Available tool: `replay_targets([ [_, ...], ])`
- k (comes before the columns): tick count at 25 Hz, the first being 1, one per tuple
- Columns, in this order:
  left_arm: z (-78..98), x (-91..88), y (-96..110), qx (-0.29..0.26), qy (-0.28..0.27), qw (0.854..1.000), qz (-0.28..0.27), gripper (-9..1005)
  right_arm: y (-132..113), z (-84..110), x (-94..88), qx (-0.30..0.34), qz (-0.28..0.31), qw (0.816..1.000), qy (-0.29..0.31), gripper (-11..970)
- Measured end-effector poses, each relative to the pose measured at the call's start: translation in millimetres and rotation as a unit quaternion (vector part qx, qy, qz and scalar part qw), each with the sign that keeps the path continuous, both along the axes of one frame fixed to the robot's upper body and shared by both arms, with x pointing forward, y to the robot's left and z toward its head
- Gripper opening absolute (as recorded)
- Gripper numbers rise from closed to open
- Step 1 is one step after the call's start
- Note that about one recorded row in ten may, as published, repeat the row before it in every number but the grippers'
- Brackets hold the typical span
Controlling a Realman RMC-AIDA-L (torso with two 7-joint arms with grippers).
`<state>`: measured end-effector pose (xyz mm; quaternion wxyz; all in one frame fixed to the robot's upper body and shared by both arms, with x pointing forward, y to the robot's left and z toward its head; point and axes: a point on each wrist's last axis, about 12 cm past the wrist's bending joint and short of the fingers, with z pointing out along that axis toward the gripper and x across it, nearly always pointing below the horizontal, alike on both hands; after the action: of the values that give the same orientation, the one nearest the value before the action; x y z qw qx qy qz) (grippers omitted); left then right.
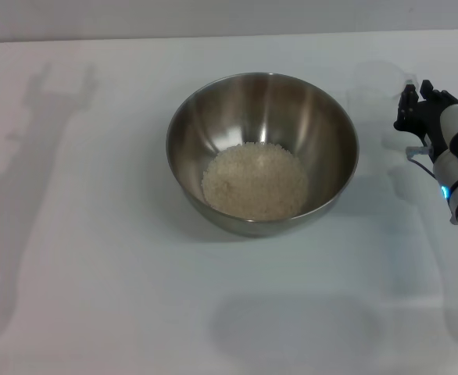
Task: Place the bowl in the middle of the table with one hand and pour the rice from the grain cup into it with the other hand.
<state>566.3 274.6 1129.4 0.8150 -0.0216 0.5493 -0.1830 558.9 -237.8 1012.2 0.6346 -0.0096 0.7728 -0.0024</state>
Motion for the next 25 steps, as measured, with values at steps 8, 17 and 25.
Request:
replay_targets([
  [8, -0.9, -1.0, 3.2, -0.001, 0.001, 1.000, 0.006, 798, -1.4, -7.2, -18.6, -0.003, 0.003, 1.000, -0.006, 201],
  [17, -5.2, -4.2, 7.1, 0.001, 0.008, 1.000, 0.013, 798, -2.0, -8.8, -49.1, -0.015, 0.014, 0.998, -0.056, 217],
  [25, -14.7, -14.1, 15.0, 0.004, 0.021, 0.999, 0.026, 798, -27.1, 10.6, -94.3, 0.001, -0.016, 0.978, -0.206, 364],
])
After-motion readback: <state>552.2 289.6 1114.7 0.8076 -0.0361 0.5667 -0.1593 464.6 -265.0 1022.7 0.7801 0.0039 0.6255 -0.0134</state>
